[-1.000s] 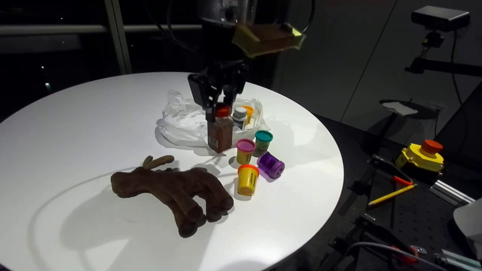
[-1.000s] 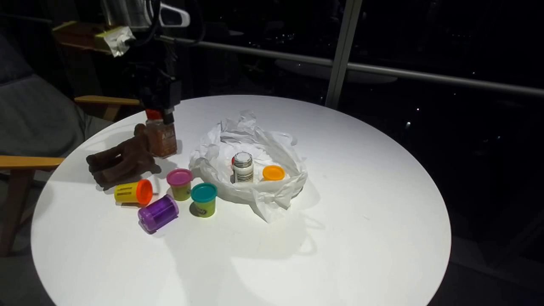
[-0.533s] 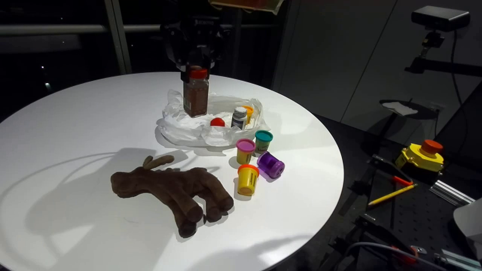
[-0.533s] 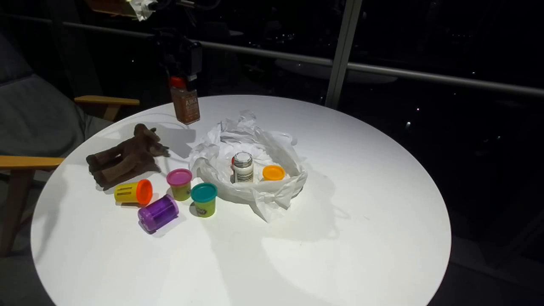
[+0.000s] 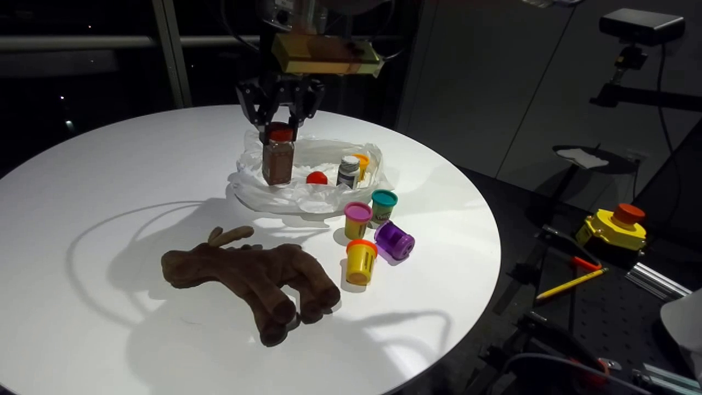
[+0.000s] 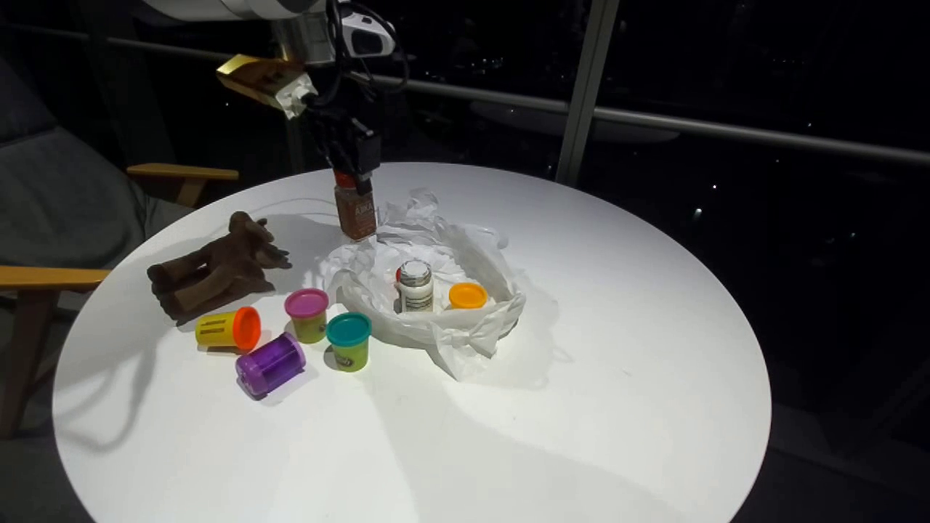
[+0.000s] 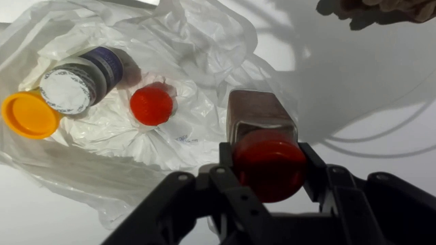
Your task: Put all the contents in the white plastic bag
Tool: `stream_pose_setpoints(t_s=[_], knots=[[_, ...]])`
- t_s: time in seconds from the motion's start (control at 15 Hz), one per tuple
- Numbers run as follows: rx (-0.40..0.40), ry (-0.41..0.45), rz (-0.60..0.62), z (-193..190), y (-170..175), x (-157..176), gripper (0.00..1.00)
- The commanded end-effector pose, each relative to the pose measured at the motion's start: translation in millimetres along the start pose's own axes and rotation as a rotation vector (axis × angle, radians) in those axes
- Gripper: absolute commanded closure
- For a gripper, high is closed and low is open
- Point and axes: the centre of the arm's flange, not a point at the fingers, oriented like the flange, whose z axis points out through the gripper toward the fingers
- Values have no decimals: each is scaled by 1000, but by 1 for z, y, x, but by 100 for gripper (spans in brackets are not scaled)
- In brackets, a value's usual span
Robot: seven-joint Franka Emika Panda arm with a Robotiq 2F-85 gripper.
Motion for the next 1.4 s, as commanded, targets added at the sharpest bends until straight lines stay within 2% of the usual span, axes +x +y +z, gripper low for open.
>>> stream_pose_setpoints(t_s=[0.0,0.2,0.53,0.67,0.8,1.0,1.33], knots=[[0,57,55,8,-6,16,80],[-25,67,68,19,-3,14,80],[-47,28,71,39,-5,2,80],[-47,-12,71,50,-4,-7,80],[-55,-41,71,62,15,-13,80],[-59,-75,61,56,26,-17,80],[-29,-186,3,49,34,-35,80]])
